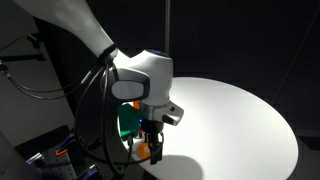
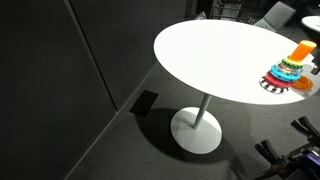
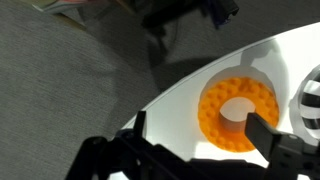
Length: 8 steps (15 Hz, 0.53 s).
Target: Put the orange ring on the orange stand
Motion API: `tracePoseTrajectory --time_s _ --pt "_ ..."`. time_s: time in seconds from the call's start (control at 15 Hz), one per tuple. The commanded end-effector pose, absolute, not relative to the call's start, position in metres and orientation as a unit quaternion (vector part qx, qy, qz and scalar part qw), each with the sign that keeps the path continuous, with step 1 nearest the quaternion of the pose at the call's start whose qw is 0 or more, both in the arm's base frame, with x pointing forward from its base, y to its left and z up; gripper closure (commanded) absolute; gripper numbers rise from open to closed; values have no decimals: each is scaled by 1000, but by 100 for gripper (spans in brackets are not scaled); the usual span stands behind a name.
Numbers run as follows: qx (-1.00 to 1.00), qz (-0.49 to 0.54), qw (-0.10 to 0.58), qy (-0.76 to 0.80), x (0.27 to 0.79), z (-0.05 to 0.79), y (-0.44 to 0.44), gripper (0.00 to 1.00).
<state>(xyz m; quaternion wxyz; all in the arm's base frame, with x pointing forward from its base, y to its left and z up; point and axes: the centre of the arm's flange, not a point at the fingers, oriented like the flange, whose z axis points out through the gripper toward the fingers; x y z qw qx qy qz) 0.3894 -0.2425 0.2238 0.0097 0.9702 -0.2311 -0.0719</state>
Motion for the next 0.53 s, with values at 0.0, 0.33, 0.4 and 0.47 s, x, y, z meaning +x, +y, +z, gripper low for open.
tracePoseTrajectory --time_s 0.0,0.33,0.4,0.47 --pt "968 -69 17 -240 388 211 -244 0" --pt "969 -68 20 -236 389 199 -241 0" --pt "969 -66 19 -235 390 197 -241 0" --pt "970 -65 19 -234 391 195 -241 0"
